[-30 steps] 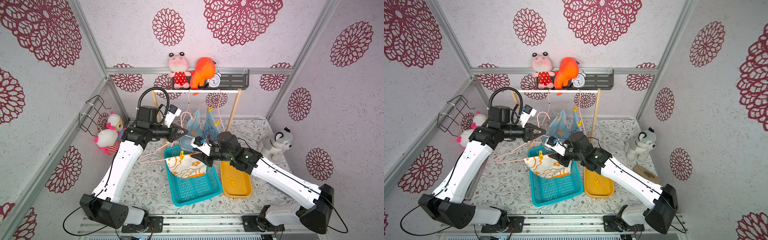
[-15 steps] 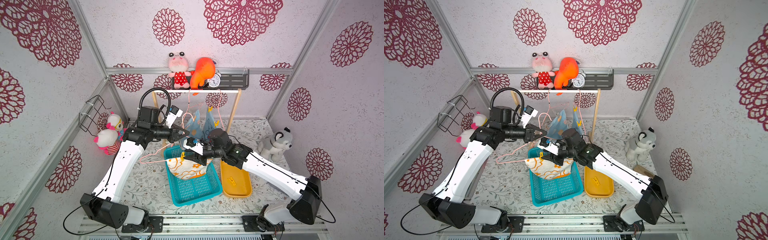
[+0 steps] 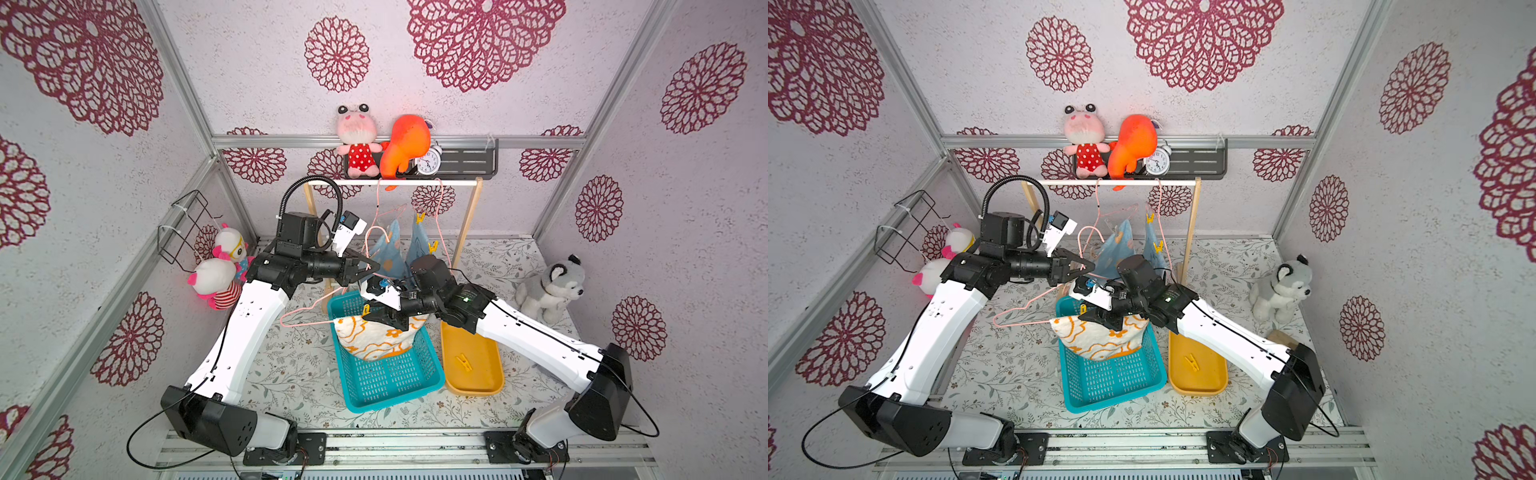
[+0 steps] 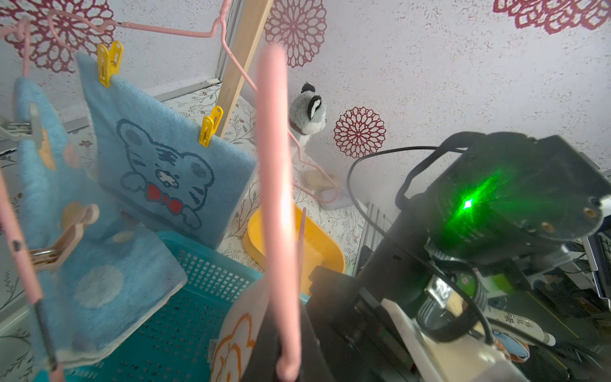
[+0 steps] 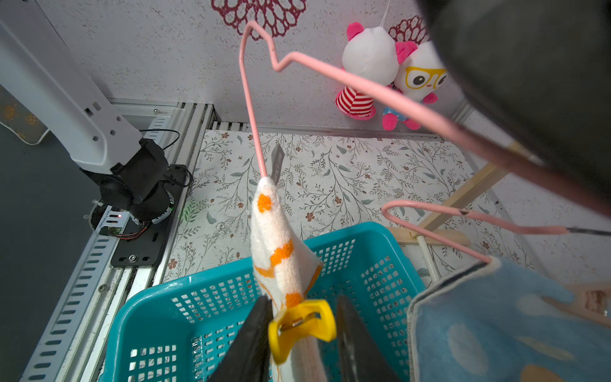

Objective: Remove the clothespins securing towels to the hanger
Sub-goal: Remove the clothespin from the hanger.

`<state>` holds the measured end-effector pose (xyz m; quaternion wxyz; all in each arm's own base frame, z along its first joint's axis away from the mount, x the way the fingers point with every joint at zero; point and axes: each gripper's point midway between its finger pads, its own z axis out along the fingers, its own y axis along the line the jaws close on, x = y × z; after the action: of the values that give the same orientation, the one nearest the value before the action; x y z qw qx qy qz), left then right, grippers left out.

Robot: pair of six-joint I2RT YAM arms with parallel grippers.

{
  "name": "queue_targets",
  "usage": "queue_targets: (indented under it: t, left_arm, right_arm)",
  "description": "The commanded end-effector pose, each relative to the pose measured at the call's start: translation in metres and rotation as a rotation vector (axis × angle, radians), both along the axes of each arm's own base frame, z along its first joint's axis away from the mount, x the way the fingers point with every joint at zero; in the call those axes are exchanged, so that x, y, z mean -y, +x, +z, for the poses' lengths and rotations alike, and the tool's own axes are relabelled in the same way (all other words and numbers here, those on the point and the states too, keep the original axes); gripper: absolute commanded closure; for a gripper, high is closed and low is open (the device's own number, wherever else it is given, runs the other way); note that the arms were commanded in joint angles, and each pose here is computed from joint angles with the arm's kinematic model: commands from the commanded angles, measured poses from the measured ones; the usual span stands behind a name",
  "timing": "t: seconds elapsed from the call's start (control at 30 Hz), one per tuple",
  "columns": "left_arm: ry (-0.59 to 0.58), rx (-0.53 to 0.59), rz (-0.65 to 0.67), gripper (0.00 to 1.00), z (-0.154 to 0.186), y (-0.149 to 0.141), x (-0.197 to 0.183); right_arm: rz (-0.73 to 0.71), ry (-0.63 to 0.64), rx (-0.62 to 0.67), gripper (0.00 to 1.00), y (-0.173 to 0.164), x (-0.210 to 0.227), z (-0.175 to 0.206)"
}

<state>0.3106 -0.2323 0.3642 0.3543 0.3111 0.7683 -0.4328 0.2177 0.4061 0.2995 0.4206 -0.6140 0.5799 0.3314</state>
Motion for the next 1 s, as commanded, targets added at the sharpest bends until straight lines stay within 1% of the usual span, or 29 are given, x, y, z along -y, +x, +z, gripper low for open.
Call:
queue_targets:
  t: [0.0, 0.13, 0.37, 0.53, 0.8, 0.97]
  left_arm:
    - [-0.016, 0.039, -0.039, 1.0, 0.011, -0.003, 0.006]
    - [-0.014, 0.038, -0.038, 1.0, 0.011, -0.004, 0.006]
    - [-0.012, 0.039, -0.037, 1.0, 0.01, -0.003, 0.006]
    - [-0.01, 0.041, -0.034, 1.0, 0.01, -0.003, 0.005]
    - [0.006, 0.037, -0.022, 1.0, 0.006, 0.0, 0.004]
    - [0.012, 0.038, -0.018, 1.0, 0.005, 0.0, 0.004]
  right_arm:
    - [0.042, 0.036, 0.025, 0.67, -0.007, -0.004, 0.018]
    - [0.048, 0.039, 0.023, 0.72, -0.008, -0.004, 0.02]
    - [0.059, 0.038, 0.016, 0.85, -0.01, -0.004, 0.022]
    - [0.058, 0.031, 0.011, 0.91, -0.011, -0.003, 0.021]
    - [0.031, 0.015, 0.017, 0.97, -0.01, 0.002, 0.031]
    - [0.015, 0.011, 0.018, 0.99, -0.011, 0.007, 0.033]
